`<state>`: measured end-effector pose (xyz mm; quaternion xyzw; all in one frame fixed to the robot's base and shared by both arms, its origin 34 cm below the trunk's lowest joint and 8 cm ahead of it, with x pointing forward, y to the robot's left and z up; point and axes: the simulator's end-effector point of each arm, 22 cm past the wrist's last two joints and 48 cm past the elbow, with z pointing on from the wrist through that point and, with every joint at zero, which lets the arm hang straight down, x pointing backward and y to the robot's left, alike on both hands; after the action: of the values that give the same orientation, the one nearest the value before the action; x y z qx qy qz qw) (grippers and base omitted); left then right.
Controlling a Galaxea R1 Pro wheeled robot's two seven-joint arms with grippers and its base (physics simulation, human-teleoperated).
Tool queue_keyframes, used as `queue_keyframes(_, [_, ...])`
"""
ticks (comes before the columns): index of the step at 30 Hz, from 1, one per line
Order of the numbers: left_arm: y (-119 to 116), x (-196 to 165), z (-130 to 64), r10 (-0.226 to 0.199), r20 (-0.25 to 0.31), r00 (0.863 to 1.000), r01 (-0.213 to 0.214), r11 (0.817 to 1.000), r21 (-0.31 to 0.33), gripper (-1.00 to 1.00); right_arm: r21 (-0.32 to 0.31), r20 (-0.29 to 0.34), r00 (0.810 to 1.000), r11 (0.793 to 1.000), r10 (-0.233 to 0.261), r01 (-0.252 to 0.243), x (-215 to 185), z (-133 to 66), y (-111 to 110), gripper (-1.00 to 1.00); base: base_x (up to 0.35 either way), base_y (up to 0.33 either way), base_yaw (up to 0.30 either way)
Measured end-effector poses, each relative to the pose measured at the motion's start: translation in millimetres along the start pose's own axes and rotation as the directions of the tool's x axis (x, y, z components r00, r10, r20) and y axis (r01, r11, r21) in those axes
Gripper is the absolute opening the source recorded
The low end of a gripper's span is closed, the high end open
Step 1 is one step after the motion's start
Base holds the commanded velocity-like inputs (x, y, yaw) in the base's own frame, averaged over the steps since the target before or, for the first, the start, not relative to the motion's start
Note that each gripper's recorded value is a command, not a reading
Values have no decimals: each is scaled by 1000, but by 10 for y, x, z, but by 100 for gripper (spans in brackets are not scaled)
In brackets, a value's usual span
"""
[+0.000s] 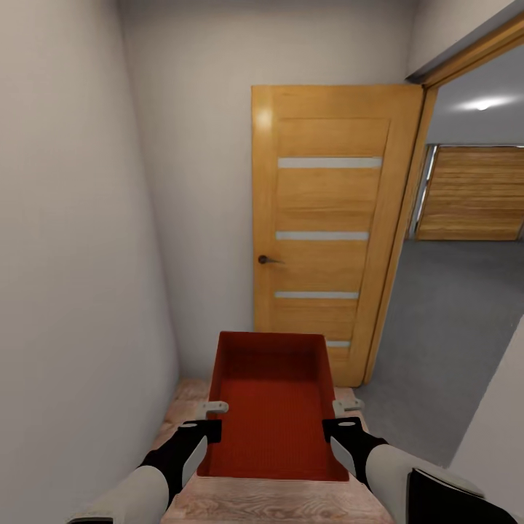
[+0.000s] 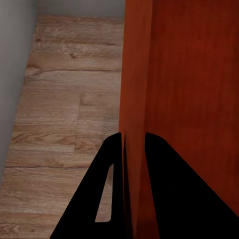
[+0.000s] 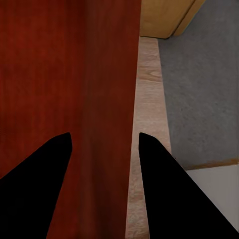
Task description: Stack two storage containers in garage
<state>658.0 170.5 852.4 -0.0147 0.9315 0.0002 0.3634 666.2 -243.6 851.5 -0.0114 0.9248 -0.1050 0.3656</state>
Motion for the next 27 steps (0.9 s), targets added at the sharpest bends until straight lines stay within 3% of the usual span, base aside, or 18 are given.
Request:
queue_keyframes(10, [4, -4, 2, 0, 1, 1000, 0, 1000, 0, -100, 0, 1, 1000, 1000, 1, -1, -3, 1, 4, -100, 300, 0, -29])
queue_keyframes(27, [-5, 12, 6, 0, -4, 1000, 0, 1000, 0, -100, 1, -4, 1000, 1000, -2, 2, 8, 7, -5, -100, 18, 0, -275])
